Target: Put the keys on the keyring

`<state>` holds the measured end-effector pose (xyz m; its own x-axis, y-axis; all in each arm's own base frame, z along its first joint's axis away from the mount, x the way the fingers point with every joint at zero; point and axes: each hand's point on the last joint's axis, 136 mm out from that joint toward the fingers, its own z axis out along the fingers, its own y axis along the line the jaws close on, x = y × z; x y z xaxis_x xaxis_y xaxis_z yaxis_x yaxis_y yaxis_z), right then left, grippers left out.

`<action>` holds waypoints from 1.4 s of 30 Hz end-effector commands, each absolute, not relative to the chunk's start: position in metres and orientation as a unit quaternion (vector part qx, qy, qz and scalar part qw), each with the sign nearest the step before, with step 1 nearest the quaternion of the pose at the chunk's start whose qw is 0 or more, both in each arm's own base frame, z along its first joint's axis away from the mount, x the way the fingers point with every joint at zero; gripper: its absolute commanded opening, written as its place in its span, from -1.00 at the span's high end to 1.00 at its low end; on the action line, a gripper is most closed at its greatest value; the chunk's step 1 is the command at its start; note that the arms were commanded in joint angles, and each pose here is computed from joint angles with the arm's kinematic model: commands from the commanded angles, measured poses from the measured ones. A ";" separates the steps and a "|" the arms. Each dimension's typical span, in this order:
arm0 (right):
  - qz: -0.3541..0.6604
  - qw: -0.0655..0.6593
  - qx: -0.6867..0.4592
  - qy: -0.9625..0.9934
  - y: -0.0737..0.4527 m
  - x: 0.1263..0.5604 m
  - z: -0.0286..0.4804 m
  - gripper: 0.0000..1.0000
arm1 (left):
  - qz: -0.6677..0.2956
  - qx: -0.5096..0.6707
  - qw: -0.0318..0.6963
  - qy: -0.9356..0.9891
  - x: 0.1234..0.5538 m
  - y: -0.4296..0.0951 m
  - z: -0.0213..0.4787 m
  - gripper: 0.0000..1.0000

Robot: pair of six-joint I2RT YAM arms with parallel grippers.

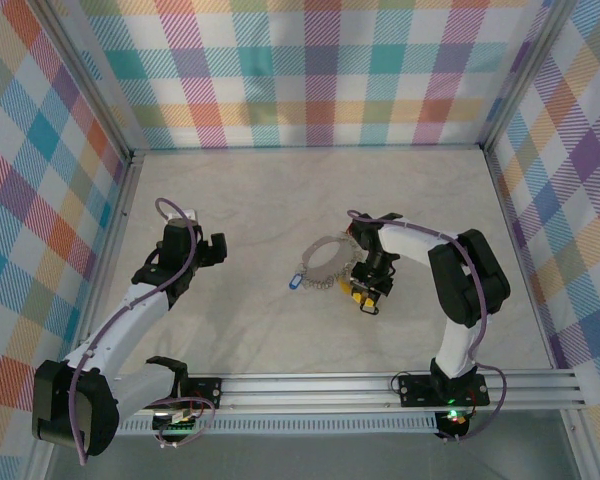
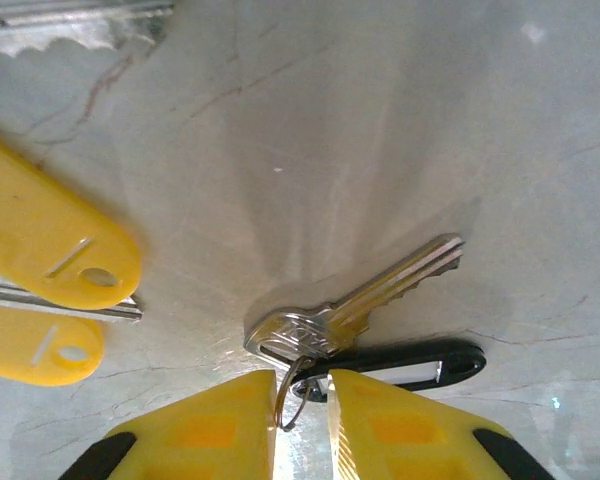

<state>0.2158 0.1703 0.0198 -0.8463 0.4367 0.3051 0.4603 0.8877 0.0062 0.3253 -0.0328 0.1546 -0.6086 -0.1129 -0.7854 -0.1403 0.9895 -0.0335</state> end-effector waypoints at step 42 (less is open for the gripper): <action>-0.370 -0.468 0.485 -0.639 0.257 0.199 0.281 1.00 | -0.371 0.602 0.385 0.593 0.209 -0.281 0.282 -0.22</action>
